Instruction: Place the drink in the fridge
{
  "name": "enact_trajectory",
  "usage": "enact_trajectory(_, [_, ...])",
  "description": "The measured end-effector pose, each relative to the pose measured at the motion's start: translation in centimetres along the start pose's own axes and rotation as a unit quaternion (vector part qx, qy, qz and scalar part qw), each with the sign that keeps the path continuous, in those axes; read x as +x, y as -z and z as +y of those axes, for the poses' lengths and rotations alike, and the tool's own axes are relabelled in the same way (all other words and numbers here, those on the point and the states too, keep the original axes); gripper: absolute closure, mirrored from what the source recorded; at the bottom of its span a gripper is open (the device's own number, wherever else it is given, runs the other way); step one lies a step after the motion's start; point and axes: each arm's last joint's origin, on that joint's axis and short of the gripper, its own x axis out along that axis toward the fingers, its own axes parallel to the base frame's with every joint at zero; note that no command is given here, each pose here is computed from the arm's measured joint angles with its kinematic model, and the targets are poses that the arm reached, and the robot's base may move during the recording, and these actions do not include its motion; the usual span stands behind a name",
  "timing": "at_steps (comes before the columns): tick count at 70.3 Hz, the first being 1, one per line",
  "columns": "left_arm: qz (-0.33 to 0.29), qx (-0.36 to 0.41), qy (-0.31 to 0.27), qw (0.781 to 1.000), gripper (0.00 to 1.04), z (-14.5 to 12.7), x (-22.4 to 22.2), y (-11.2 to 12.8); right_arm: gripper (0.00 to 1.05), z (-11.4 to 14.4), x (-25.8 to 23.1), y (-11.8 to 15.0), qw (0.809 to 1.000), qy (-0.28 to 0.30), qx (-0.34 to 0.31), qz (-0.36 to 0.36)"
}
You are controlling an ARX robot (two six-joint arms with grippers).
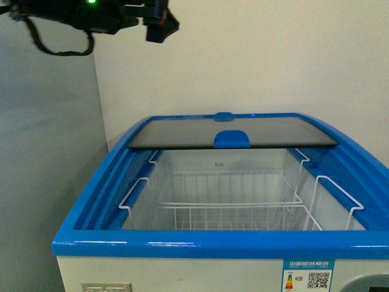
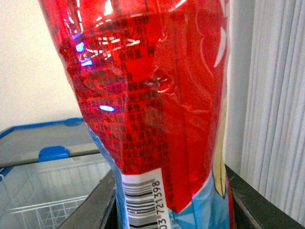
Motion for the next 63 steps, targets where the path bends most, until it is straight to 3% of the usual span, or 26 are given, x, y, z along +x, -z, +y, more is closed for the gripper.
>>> enact_trajectory(12, [0.006, -0.056, -0.037, 0.998, 0.08, 0.0, -6.2, 2.1, 0.62, 0.0, 0.0, 0.0, 1.000, 0.000, 0.000, 0.000])
enact_trajectory(32, [-0.017, -0.053, -0.113, 0.992, 0.08, -1.4, -15.4, 1.3, 0.62, 0.0, 0.0, 0.0, 1.000, 0.000, 0.000, 0.000])
enact_trajectory(43, [0.000, -0.090, -0.119, 0.989, 0.08, -2.8, -20.4, 2.8, 0.62, 0.0, 0.0, 0.0, 1.000, 0.000, 0.000, 0.000])
enact_trajectory(50, [0.026, -0.099, -0.227, 0.969, 0.21, -4.3, -22.6, 3.8, 0.62, 0.0, 0.0, 0.0, 1.000, 0.000, 0.000, 0.000])
enact_trajectory(54, [0.033, -0.098, -0.294, 0.950, 0.33, -6.0, -25.0, 5.3, 0.62, 0.0, 0.0, 0.0, 1.000, 0.000, 0.000, 0.000])
enact_trajectory(63, [0.028, -0.097, -0.312, 0.945, 0.54, -8.0, -27.2, 7.7, 0.62, 0.0, 0.0, 0.0, 1.000, 0.002, 0.000, 0.000])
